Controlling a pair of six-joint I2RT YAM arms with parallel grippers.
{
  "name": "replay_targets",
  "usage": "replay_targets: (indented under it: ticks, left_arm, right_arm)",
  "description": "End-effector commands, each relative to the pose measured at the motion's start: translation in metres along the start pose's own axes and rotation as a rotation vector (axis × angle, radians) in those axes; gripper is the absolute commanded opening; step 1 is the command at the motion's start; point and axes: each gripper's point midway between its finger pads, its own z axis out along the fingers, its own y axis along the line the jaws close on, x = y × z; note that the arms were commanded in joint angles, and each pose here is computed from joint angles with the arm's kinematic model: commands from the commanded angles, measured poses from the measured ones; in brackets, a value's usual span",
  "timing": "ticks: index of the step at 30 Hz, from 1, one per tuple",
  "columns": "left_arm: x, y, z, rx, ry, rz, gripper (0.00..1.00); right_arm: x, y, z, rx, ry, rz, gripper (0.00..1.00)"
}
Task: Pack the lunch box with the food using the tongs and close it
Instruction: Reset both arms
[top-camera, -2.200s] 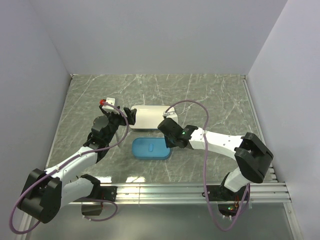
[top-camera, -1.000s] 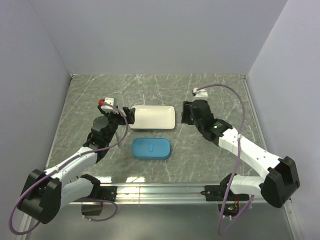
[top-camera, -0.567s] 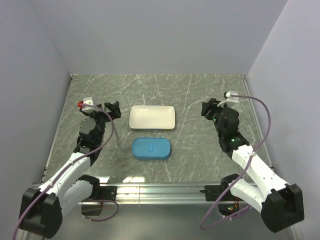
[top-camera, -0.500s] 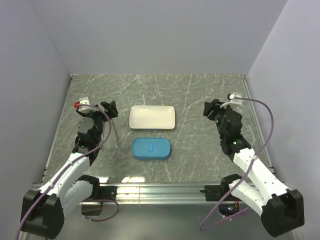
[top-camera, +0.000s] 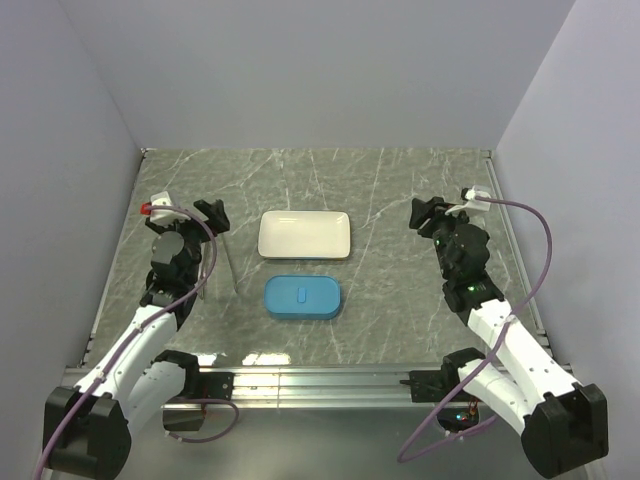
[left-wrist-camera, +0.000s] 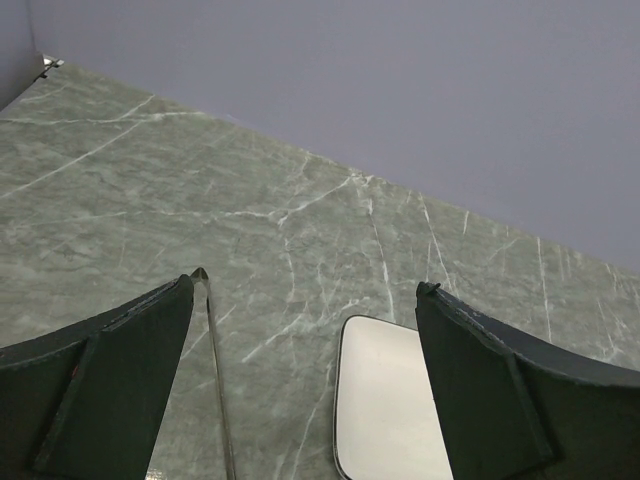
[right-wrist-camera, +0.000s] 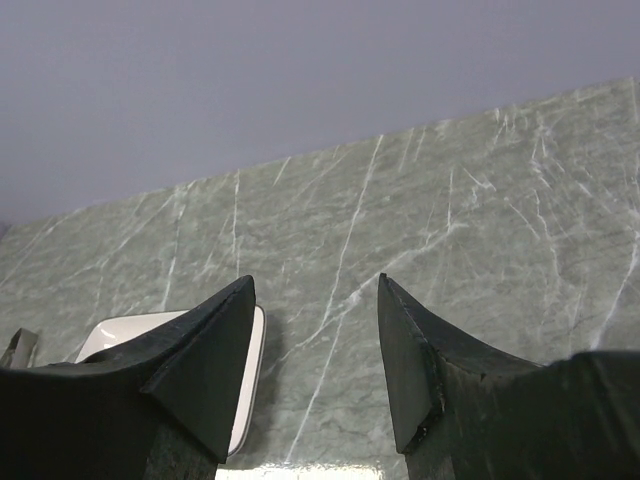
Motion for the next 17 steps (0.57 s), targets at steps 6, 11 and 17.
replay_targets:
  ticks: [6,11,17]
  left_arm:
    - [-0.0268,-0.0074,0.0032,0.009,-0.066,-0.015,0.99]
    - [-0.0246,-0.0085,0.0045,0.013,-0.057,-0.008,0.99]
    - [-0.0222,-0.0082,0.0066,0.011,-0.051,-0.006,0.99]
  right_arm:
    - [-0.0124,0.0028,0.0006,-0.013,-0.040,-0.003,0.60]
    - [-0.0083,0.0029,0.0035,-0.013,-0.023,-0.009,0.60]
    - [-0.0074,0.0034,0.0048,-0.014,-0.019,-0.013,0.60]
